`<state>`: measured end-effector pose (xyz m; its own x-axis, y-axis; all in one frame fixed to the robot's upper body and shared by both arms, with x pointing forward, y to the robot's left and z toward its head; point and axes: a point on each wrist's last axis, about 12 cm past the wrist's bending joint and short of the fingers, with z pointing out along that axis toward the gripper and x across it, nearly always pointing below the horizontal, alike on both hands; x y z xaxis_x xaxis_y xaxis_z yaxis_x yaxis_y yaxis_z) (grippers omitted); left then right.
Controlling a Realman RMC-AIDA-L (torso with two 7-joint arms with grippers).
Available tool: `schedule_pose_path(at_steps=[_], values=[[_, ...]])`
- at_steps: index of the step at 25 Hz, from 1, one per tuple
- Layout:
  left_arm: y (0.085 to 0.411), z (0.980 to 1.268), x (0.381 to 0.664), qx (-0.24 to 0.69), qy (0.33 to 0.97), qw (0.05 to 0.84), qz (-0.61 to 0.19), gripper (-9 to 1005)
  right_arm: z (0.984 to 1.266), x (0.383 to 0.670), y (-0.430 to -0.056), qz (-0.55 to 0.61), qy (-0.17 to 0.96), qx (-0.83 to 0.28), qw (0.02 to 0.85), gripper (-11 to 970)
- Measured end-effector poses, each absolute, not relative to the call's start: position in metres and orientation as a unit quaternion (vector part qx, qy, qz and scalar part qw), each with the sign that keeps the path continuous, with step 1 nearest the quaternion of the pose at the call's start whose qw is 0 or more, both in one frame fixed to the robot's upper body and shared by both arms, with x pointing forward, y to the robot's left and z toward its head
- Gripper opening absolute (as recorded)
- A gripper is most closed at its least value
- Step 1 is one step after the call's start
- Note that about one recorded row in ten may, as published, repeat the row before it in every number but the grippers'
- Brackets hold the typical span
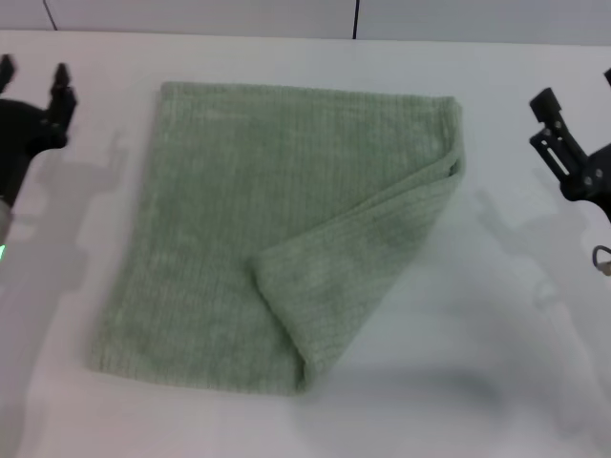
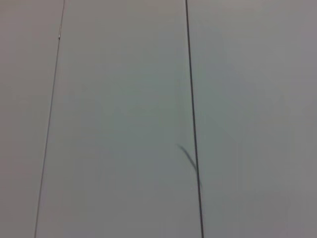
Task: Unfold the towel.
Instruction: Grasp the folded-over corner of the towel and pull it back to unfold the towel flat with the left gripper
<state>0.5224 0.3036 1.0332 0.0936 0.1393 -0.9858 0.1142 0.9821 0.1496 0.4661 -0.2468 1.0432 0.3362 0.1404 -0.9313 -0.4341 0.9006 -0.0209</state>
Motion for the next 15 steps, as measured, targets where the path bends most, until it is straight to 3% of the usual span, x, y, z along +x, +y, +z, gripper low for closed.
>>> schedule_pose_path(at_steps=[7, 11, 13, 15], values=[[0.280, 1.054, 0.551, 0.137, 0.720, 0.681, -0.014, 545, 1.047, 0.481, -0.233, 0.180, 0.559, -0.138, 0.798, 820], [0.270, 1.070, 0.571, 0.164, 0.774, 0.611, -0.006, 374, 1.058, 0.509, -0.218, 0.180, 0.595, -0.127, 0.773, 818], [0.264, 1.080, 0.580, 0.180, 0.804, 0.567, 0.001, 120, 1.071, 0.536, -0.203, 0.181, 0.652, -0.133, 0.724, 818], [0.261, 1.085, 0.583, 0.187, 0.814, 0.549, 0.005, 79, 1.077, 0.545, -0.197, 0.182, 0.672, -0.139, 0.704, 817]])
